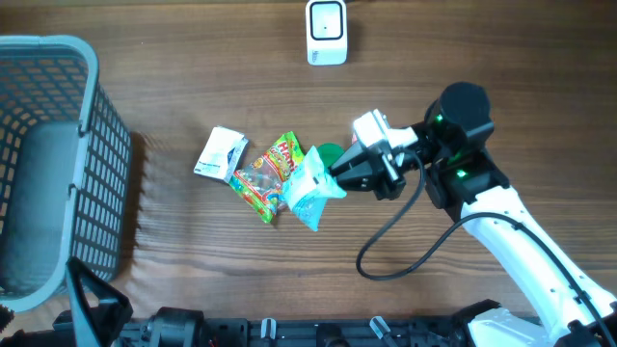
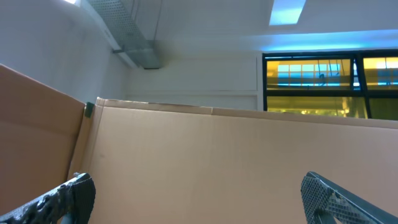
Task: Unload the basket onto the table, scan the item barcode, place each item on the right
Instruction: 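Lift the wipes pack and carry it up to the white scanner, then hold the wipes pack over the scanner window with the right gripper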
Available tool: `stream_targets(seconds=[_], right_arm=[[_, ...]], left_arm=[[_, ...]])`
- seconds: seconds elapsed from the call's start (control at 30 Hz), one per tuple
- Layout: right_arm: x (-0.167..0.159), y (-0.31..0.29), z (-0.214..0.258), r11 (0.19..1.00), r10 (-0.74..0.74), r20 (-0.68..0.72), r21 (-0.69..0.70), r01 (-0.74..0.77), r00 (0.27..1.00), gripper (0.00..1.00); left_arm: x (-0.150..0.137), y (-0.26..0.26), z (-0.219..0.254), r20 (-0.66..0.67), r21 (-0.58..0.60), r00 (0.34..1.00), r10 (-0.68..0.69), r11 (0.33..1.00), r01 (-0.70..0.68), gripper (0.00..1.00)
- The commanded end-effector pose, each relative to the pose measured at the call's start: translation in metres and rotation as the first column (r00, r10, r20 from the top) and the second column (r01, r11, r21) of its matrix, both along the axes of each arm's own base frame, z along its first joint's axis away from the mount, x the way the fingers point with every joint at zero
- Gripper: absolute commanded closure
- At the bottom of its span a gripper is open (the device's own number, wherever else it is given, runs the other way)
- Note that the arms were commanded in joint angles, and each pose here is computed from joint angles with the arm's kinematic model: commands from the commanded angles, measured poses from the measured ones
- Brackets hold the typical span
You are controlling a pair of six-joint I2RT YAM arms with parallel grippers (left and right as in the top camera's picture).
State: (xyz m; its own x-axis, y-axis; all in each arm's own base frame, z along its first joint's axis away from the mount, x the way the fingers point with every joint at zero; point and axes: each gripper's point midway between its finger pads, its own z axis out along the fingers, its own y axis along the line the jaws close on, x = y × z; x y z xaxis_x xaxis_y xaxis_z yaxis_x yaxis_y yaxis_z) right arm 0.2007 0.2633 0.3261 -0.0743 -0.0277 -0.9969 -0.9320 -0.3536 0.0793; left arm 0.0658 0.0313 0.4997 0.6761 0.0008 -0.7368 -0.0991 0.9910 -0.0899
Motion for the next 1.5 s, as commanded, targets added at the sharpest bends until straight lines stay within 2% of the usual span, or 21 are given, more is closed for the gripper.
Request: stream_targets(seconds=[0.0, 0.1, 0.2, 0.23, 0.3, 0.33, 0.37, 0.47, 0.6, 0.7, 0.77, 0.83, 0.93, 1.03, 1.07, 1.13, 1.2, 1.33, 1.47], right_arm=[[0.006, -0.009, 0.002, 0.995, -0.024, -0.254, -0.097, 0.0, 0.967, 0.96], [0.008, -0.008, 0.001, 0.985, -0.065, -0.455, -0.173, -0.016, 0.888, 0.96], [0.013, -0.005, 0.001, 0.982, -0.1, -0.497, -0.188, 0.005, 0.862, 0.95], [0.016, -0.004, 0.001, 0.982, -0.117, -0.496, -0.188, 0.026, 0.86, 0.91], [0.03, 0.0, -0.002, 0.979, -0.173, -0.474, -0.18, 0.098, 0.863, 0.86], [0.041, 0.001, -0.003, 0.971, -0.224, -0.468, -0.178, 0.157, 0.855, 0.91], [0.058, 0.002, -0.006, 0.954, -0.299, -0.483, -0.187, 0.236, 0.823, 0.96], [0.096, 0.0, -0.012, 0.886, -0.46, -0.483, -0.197, 0.42, 0.745, 0.96], [0.154, -0.009, -0.023, 0.731, -0.663, -0.477, -0.247, 0.636, 0.577, 0.96], [0.22, -0.031, -0.05, 0.454, -0.871, -0.391, -0.407, 0.793, 0.298, 0.96], [0.248, -0.04, -0.054, 0.342, -0.921, -0.336, -0.461, 0.819, 0.196, 0.95], [0.277, -0.046, -0.052, 0.252, -0.949, -0.295, -0.495, 0.831, 0.113, 0.95], [0.324, -0.046, -0.056, 0.157, -0.969, -0.244, -0.526, 0.836, 0.029, 0.95], [0.368, -0.038, -0.076, 0.112, -0.972, -0.234, -0.557, 0.823, -0.026, 0.95], [0.389, -0.037, -0.087, 0.081, -0.97, -0.235, -0.567, 0.82, -0.067, 0.95], [0.41, -0.035, -0.101, 0.051, -0.966, -0.236, -0.571, 0.82, -0.104, 0.95], [0.424, -0.038, -0.113, 0.018, -0.956, -0.249, -0.579, 0.815, -0.156, 0.95], [0.439, -0.034, -0.125, 0.017, -0.942, -0.286, -0.563, 0.827, -0.175, 0.95], [0.445, -0.043, -0.135, -0.037, -0.925, -0.29, -0.573, 0.819, -0.245, 0.95]], left_arm=[[-0.004, 0.009, 0.0, 0.01, -0.025, 0.999, 0.041, 0.999, -0.041, 0.0], [-0.002, 0.01, -0.003, -0.004, -0.03, 0.999, 0.049, 0.998, -0.049, 0.0], [0.018, 0.01, -0.027, -0.132, -0.029, 0.99, 0.053, 0.998, -0.057, 0.0], [0.025, 0.008, -0.038, -0.179, -0.043, 0.984, 0.026, 0.998, -0.034, 0.0], [0.041, 0.003, -0.058, -0.254, -0.071, 0.967, -0.025, 0.997, 0.008, 0.0], [0.049, -0.001, -0.067, -0.277, -0.07, 0.96, -0.038, 0.997, 0.019, 0.0], [0.059, -0.004, -0.077, -0.302, -0.063, 0.952, -0.048, 0.998, 0.031, 0.0], [0.085, -0.01, -0.111, -0.384, -0.058, 0.921, -0.058, 0.998, 0.039, 0.0], [0.108, -0.013, -0.148, -0.465, -0.054, 0.883, -0.057, 0.998, 0.036, 0.0], [0.119, -0.015, -0.168, -0.508, -0.048, 0.86, -0.053, 0.998, 0.033, 0.0], [0.122, -0.015, -0.175, -0.521, -0.047, 0.852, -0.052, 0.998, 0.032, 0.0], [0.124, -0.015, -0.179, -0.533, -0.045, 0.845, -0.051, 0.999, 0.032, 0.0], [0.126, -0.016, -0.19, -0.572, -0.04, 0.819, -0.047, 0.999, 0.03, 0.0], [0.127, -0.016, -0.21, -0.635, -0.031, 0.771, -0.041, 0.999, 0.027, 0.0], [0.128, -0.016, -0.217, -0.66, -0.027, 0.751, -0.037, 0.999, 0.026, 0.0], [0.129, -0.016, -0.226, -0.682, -0.02, 0.731, -0.031, 1.0, 0.024, 0.0], [0.13, -0.016, -0.232, -0.693, -0.018, 0.72, -0.029, 1.0, 0.023, 0.0], [0.133, -0.016, -0.24, -0.707, -0.015, 0.706, -0.027, 1.0, 0.024, 0.0], [0.134, -0.017, -0.242, -0.71, -0.015, 0.703, -0.028, 1.0, 0.024, 0.0]])
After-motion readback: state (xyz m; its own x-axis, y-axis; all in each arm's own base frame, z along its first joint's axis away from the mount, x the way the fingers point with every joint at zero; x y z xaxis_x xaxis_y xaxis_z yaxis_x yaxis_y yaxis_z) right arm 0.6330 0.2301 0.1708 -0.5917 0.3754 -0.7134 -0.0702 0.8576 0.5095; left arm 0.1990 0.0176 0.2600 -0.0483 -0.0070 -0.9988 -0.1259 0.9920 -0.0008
